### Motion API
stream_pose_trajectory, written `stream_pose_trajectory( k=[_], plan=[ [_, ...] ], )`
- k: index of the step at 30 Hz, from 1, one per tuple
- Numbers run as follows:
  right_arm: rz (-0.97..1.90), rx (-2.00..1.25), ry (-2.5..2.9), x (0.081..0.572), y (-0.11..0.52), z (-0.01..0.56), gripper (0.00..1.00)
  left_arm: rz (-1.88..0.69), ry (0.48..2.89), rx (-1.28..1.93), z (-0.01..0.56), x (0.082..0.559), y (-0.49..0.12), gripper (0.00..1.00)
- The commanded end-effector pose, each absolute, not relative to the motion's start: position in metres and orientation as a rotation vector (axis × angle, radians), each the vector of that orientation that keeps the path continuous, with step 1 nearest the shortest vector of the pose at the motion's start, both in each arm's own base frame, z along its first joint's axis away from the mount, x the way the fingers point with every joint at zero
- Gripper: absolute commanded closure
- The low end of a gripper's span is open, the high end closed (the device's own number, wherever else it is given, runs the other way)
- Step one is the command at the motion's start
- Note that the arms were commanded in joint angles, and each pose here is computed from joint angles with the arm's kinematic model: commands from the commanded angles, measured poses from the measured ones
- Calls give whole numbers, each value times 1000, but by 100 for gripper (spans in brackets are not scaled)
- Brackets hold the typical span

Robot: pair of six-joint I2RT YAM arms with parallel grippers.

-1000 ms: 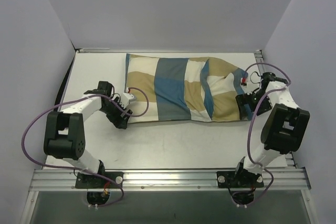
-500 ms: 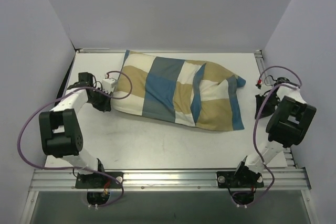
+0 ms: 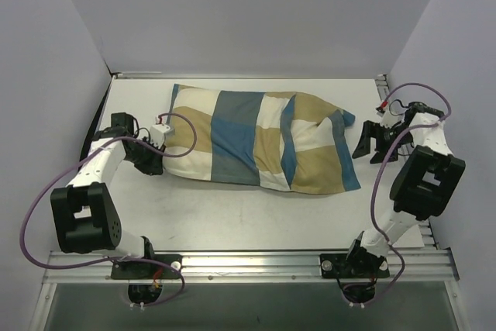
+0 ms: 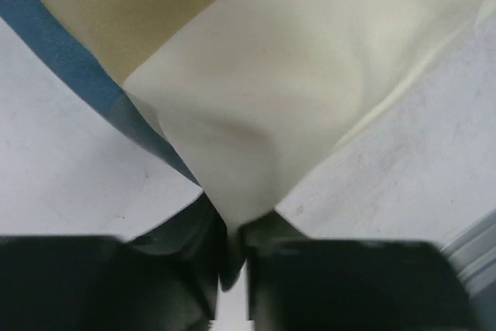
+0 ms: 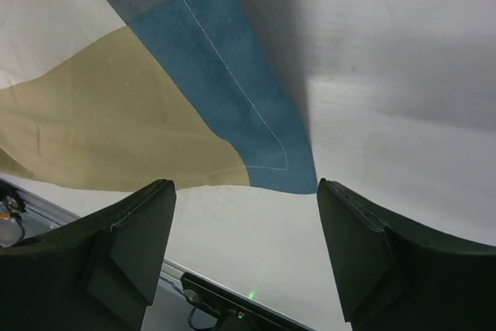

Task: Put the pillow into the pillowcase

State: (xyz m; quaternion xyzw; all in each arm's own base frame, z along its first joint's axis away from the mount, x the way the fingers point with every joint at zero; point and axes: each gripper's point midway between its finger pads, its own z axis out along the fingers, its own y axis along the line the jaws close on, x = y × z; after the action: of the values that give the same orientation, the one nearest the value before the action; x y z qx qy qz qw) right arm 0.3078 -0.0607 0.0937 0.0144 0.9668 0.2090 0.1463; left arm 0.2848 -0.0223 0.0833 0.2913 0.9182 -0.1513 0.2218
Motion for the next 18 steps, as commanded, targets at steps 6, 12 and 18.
stream_pose_trajectory(
  k=[6,12,18],
  plan=[
    [734,235,2732,364,-29,87,22,-730,2445,696,123,275,-23,23],
    [845,302,2655,406,-29,95,9,-930,2417,357,140,340,-10,2],
    [955,338,2619,436,-18,88,24,-855,2367,17,128,440,19,8]
  ],
)
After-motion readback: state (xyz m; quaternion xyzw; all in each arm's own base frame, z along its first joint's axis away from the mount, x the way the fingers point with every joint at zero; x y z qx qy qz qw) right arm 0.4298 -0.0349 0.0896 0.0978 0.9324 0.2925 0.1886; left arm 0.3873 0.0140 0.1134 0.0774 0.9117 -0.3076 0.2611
